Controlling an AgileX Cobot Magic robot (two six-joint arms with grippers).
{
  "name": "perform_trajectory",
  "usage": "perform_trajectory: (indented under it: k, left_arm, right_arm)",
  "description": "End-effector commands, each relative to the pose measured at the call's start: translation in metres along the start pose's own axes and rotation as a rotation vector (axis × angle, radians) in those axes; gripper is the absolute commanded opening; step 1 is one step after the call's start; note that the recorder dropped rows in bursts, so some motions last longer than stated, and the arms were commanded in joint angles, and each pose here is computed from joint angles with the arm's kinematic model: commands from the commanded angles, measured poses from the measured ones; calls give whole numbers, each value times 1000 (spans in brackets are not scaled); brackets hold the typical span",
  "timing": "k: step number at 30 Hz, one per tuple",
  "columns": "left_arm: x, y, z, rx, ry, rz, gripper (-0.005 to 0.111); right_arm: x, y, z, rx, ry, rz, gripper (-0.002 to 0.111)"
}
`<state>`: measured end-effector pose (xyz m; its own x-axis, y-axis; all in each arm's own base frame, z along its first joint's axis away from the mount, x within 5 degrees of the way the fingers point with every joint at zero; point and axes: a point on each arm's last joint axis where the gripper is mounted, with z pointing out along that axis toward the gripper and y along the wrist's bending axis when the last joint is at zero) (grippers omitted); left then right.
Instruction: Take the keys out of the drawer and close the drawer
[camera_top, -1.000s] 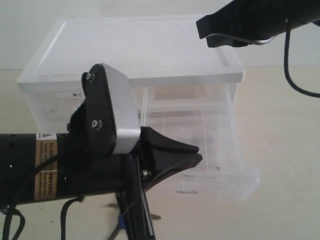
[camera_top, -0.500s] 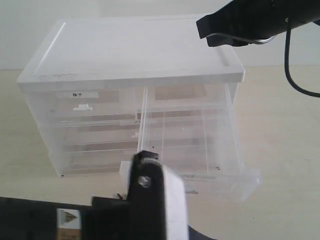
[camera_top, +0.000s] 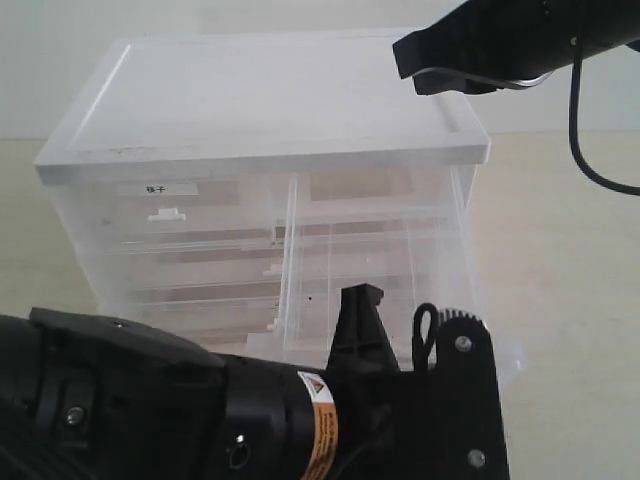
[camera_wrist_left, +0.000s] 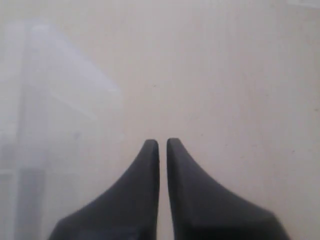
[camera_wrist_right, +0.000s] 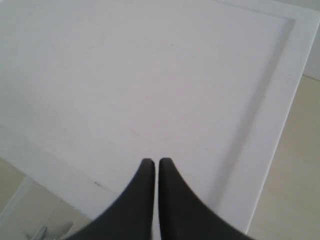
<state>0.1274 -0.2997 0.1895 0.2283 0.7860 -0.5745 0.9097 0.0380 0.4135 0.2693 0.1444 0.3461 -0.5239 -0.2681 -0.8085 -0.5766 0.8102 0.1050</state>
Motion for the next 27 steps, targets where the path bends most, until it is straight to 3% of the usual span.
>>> perform_trajectory:
  k: [1,4,5,8,13,16,23,25,27]
  left_arm:
    - [-9,19,-13,-142,10,2,5]
    - [-7,43,-23,-399,37,-75,5]
    - [-7,46,-24,-438,35,-74,5]
    - [-10,48,-26,-461,12,-32,5]
    - [-9,60,-38,-596,23,-64,5]
    - [-7,62,-50,-626,12,-74,5]
    - [2,70,-122,-748,-136,-235,5]
    - [9,70,-153,-778,-213,-280,5]
    - [16,68,-172,-797,-255,-300,5]
  right_arm:
    - [-2,1,-2,1,-7,-12,0]
    - [-2,1,-2,1,-7,-12,0]
    - [-2,1,-2,1,-7,-12,0]
    - [-2,1,-2,1,-7,-12,0]
    - [-1,0,-2,3,-3,-22,0]
    - [-4,1,-13,22,-19,-64,0]
    - [-7,8,-68,76,-56,-101,1]
    - [0,0,-68,164,23,-56,12]
    - [5,-2,-64,173,88,-50,27]
